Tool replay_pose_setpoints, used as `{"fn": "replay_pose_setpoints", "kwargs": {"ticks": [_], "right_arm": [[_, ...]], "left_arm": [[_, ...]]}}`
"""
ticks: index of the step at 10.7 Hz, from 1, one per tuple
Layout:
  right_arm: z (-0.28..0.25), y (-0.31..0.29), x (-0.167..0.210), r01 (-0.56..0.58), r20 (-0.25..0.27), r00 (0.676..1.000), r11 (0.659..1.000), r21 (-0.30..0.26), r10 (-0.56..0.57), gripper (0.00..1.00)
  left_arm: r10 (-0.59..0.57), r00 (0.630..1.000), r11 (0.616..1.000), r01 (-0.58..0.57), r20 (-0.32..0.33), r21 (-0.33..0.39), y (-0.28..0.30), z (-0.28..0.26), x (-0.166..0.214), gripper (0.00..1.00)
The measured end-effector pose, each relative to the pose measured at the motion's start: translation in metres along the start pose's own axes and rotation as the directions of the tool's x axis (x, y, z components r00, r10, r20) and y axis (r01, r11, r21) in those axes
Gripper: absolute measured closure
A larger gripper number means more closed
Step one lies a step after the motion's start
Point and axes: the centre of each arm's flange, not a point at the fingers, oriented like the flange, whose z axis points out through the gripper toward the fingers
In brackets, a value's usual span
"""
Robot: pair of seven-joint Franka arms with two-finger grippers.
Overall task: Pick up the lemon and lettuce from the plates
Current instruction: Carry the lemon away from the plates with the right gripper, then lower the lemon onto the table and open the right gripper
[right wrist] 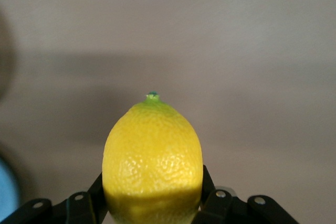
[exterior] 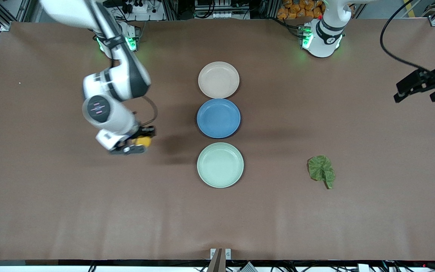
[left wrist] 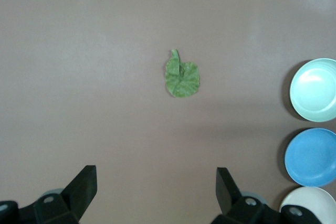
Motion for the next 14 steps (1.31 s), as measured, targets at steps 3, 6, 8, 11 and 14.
{"fn": "replay_pose_setpoints", "kwargs": {"ticks": [3, 6, 8, 11, 14], "right_arm": [[-0.006, 0.138, 0.041, 0.136, -0.025, 0.99, 0.991, -0.004, -0.136, 0.33], [0.028, 0.189, 0.063, 0.206, -0.005, 0.978, 0.978, -0.011, -0.206, 0.33], [0.042, 0.211, 0.081, 0.257, -0.007, 0.966, 0.966, -0.02, -0.257, 0.33], [0.055, 0.245, 0.103, 0.262, -0.05, 0.963, 0.964, -0.047, -0.264, 0.3], [0.051, 0.242, 0.109, 0.239, -0.075, 0.968, 0.971, -0.019, -0.24, 0.01]], "left_arm": [[-0.001, 1.0, 1.0, 0.001, 0.023, -0.006, -0.004, -0.008, -0.011, 0.0], [0.012, 0.998, 1.0, -0.012, 0.065, -0.003, -0.005, -0.004, -0.021, 0.0], [0.013, 0.997, 1.0, -0.013, 0.076, -0.002, -0.006, 0.002, -0.023, 0.0], [0.027, 0.998, 1.0, -0.027, 0.058, -0.003, 0.001, 0.011, -0.026, 0.0], [0.037, 0.999, 0.999, -0.037, 0.021, 0.011, 0.004, 0.017, -0.035, 0.0]]}}
